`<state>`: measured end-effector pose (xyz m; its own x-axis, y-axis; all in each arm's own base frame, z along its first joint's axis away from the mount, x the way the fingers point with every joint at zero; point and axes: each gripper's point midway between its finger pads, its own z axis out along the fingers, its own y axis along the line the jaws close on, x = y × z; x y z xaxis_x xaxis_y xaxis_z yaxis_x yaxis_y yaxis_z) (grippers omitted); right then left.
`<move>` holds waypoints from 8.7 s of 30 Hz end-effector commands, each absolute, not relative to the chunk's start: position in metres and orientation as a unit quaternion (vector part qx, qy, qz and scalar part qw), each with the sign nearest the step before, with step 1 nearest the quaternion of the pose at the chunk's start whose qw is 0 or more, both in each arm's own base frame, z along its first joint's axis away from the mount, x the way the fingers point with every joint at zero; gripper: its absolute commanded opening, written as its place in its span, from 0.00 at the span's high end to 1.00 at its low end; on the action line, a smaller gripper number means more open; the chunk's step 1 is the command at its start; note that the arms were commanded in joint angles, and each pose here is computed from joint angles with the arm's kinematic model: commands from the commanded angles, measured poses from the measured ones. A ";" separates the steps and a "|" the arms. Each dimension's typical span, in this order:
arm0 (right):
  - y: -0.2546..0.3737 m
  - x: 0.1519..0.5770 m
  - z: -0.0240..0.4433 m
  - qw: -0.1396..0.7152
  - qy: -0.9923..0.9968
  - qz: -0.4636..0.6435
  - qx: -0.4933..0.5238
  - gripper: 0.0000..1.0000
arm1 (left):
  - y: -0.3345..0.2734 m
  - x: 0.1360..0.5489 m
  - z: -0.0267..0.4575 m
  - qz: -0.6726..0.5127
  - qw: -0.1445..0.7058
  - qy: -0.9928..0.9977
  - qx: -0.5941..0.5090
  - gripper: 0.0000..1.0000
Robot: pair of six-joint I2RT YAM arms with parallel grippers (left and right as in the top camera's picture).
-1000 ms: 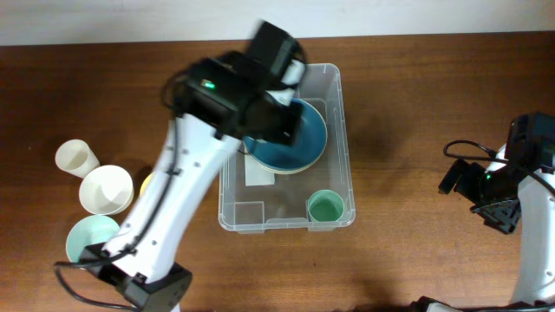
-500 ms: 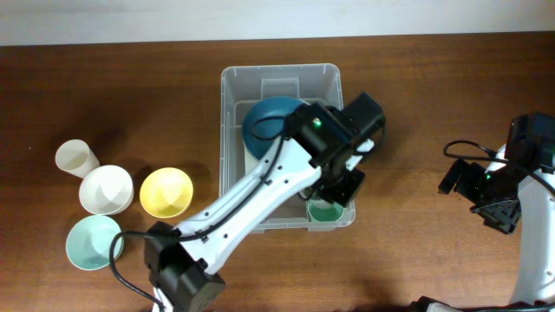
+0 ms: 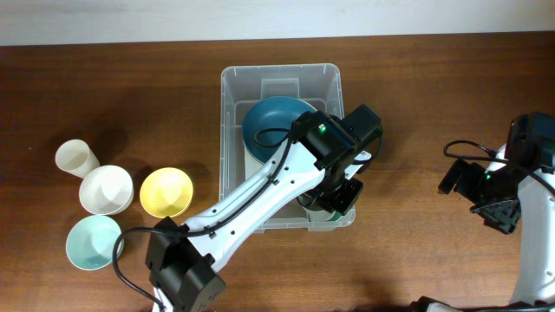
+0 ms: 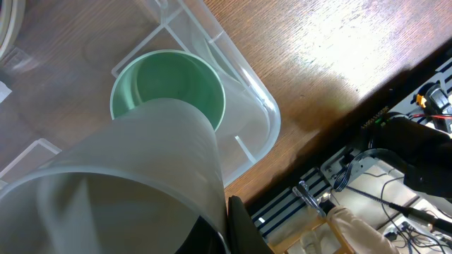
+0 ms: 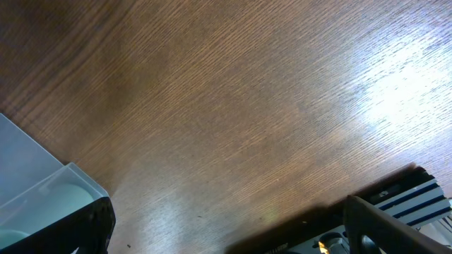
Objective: Pack container
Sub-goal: 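Stack the grey cup into the green cup in the container, then grasp the white cup at the back left with the left gripper, then carry the white cup into the stacked cups at front right, release, then move the left gripper to the yellow bowl and grasp its rim, then place the yellow bowl in the container's front left, release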
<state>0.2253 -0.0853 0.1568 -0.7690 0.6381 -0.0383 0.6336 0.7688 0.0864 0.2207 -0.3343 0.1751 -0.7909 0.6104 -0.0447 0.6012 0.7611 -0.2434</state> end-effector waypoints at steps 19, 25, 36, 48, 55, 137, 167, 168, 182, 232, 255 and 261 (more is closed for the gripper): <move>-0.087 0.223 0.159 0.039 0.940 0.031 0.338 0.01 | -0.234 0.311 0.211 0.040 -0.095 -0.974 -0.202 0.17; -0.087 0.223 0.159 0.039 0.940 0.031 0.337 0.01 | -0.092 0.372 0.236 -0.016 -0.146 -0.989 -0.020 0.13; -0.087 0.223 0.159 0.039 0.941 0.031 0.336 0.01 | 0.131 0.393 0.191 -0.061 -0.109 -0.959 0.253 0.13; -0.087 0.223 0.159 0.039 0.941 0.031 0.336 0.01 | 0.188 0.395 0.084 -0.060 -0.006 -0.950 0.308 0.13; -0.087 0.223 0.159 0.038 0.941 0.031 0.336 0.01 | 0.190 0.401 0.054 -0.058 0.009 -0.950 0.307 0.27; -0.086 0.222 0.159 0.035 0.941 0.031 0.336 0.01 | -0.286 0.275 0.213 0.041 -0.083 -0.960 -0.263 0.39; -0.086 0.222 0.159 0.035 0.941 0.031 0.336 0.01 | -0.008 0.316 0.042 -0.024 0.024 -0.992 0.125 0.30; -0.086 0.222 0.159 0.035 0.941 0.031 0.336 0.01 | -0.007 0.315 0.037 -0.024 0.023 -0.992 0.125 0.30; -0.086 0.222 0.159 0.035 0.941 0.031 0.336 0.01 | -0.013 0.322 0.001 -0.012 0.039 -0.991 0.125 0.32; -0.086 0.222 0.159 0.037 0.941 0.031 0.335 0.01 | -0.219 0.283 0.154 0.031 -0.069 -0.985 -0.157 0.99; -0.086 0.222 0.159 0.036 0.941 0.031 0.334 0.01 | -0.217 0.311 0.125 0.007 -0.130 -0.980 -0.154 0.62; -0.086 0.222 0.159 0.036 0.941 0.031 0.334 0.01 | -0.204 0.360 0.164 -0.024 -0.226 -0.966 -0.125 0.90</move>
